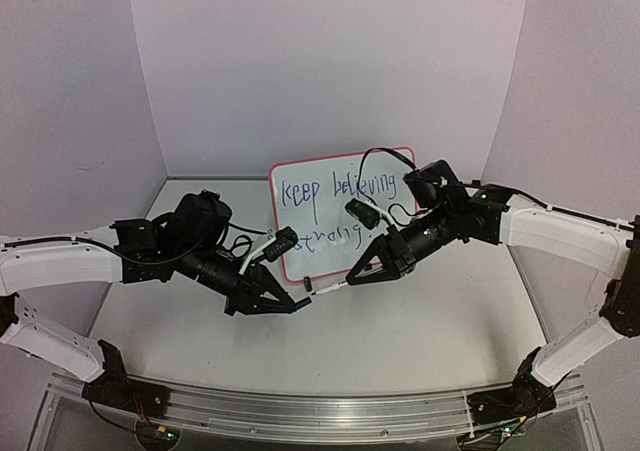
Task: Write a sentence on the whiteboard
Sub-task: Insert the whiteboard marker without the cap into the whiteboard marker.
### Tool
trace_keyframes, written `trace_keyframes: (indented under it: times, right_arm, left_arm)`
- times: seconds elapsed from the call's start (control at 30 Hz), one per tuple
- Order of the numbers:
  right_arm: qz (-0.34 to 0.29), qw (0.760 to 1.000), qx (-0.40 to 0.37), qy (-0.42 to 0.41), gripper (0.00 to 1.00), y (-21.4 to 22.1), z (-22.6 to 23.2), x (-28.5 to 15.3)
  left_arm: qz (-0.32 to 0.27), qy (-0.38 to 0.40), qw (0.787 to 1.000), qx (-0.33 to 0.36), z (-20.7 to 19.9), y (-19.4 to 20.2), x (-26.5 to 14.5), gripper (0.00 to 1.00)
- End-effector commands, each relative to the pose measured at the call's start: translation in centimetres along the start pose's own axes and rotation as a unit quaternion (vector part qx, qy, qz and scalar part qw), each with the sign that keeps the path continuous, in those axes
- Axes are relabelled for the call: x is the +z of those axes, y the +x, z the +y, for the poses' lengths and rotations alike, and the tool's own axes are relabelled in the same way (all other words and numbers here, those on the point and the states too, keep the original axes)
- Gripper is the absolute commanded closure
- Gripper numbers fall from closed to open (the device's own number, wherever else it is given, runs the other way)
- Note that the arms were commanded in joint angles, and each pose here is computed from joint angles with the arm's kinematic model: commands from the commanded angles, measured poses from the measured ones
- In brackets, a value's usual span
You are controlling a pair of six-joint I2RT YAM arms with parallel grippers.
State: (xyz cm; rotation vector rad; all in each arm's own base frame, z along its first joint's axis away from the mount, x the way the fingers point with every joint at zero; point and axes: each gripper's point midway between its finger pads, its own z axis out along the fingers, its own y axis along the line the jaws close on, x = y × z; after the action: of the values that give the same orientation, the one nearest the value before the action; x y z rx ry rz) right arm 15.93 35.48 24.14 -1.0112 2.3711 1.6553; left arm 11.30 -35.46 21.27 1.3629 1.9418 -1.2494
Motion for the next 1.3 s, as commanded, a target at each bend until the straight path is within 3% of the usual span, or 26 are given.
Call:
trace_keyframes:
  times: [0.0, 1.27]
  right_arm:
    - [-0.009, 1.0, -0.018, -0.004, 1.0, -0.8, 0.6, -0.3]
    - [0.028, 0.999, -0.001, -0.038, 1.0, 0.3, 0.6, 1.2]
  left_arm:
    - [-0.031, 0.015, 0.999, 0.02, -1.2, -2.2, -0.6, 1.0]
    - [-0.03, 0.033, 0.999, 0.028, -1.5, -3.2, 0.0, 1.0]
